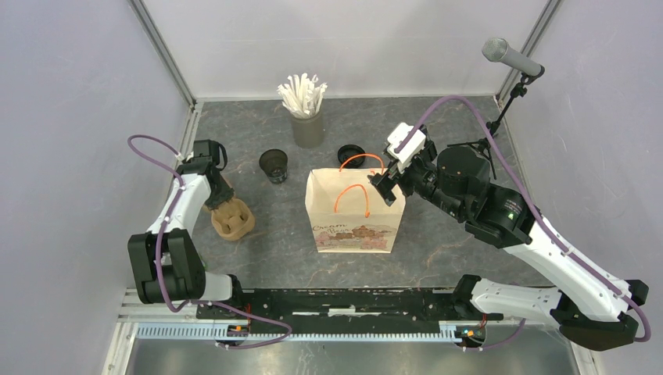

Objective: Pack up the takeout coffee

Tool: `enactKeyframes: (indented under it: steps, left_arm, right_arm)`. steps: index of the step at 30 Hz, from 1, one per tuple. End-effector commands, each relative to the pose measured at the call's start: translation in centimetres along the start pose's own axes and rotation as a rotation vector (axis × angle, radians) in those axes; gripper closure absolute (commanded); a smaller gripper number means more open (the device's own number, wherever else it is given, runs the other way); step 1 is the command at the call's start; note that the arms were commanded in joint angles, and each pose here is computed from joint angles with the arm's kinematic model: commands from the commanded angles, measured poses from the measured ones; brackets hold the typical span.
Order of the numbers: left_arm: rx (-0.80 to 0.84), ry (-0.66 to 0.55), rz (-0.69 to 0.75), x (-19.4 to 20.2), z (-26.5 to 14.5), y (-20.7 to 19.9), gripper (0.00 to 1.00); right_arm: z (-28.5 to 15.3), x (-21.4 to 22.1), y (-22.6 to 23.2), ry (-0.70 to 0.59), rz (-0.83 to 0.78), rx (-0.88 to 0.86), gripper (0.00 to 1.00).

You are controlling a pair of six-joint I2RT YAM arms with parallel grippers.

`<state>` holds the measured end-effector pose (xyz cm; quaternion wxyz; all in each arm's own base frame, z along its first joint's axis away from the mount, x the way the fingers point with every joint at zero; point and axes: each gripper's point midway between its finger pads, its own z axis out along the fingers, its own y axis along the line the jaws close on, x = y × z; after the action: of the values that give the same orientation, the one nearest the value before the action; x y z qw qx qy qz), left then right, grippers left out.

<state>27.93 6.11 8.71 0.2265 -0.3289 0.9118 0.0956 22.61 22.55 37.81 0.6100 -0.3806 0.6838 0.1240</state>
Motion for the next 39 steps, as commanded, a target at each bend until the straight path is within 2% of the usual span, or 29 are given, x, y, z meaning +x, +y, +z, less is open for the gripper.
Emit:
enactKeyframes:
  steps: [1, 11, 17, 21, 27, 30, 33, 39]
  left_arm:
    - [0.021, -0.028, 0.038, -0.8, -0.6, 0.0, 0.66]
    - [0.039, -0.055, 0.023, -1.9, -3.8, 0.3, 0.70]
    - [0.085, -0.026, -0.001, -1.3, -3.9, -0.5, 0.71]
    - [0.084, -0.046, 0.009, -1.5, -3.4, -0.5, 0.69]
    - [0.058, -0.011, 0.027, -1.2, -3.6, -0.2, 0.68]
    - [0.044, 0.022, 0.024, -0.7, -3.4, 0.0, 0.61]
    - [0.080, 0.060, 0.021, -0.3, -3.5, -0.8, 0.63]
    - [0.123, 0.023, 0.022, -1.2, -4.3, -1.4, 0.62]
  right_arm:
    - [-0.5, -1.3, -0.8, -0.036, -0.005, 0.024, 0.02]
    - [-0.1, -1.6, 0.0, -0.055, 0.000, -0.016, 0.02]
    - [0.0, -2.3, 0.2, -0.076, -0.005, -0.033, 0.02]
    - [-0.1, -2.1, 0.3, -0.078, 0.005, -0.036, 0.02]
    - [-0.4, -1.8, 0.4, -0.087, -0.003, -0.038, 0.02]
    - [-0.4, -1.9, 0.3, -0.092, -0.007, -0.033, 0.02]
    - [-0.3, -2.3, 0.3, -0.102, -0.003, -0.034, 0.02]
    - [-0.3, -2.0, 0.5, -0.100, 0.012, -0.042, 0.02]
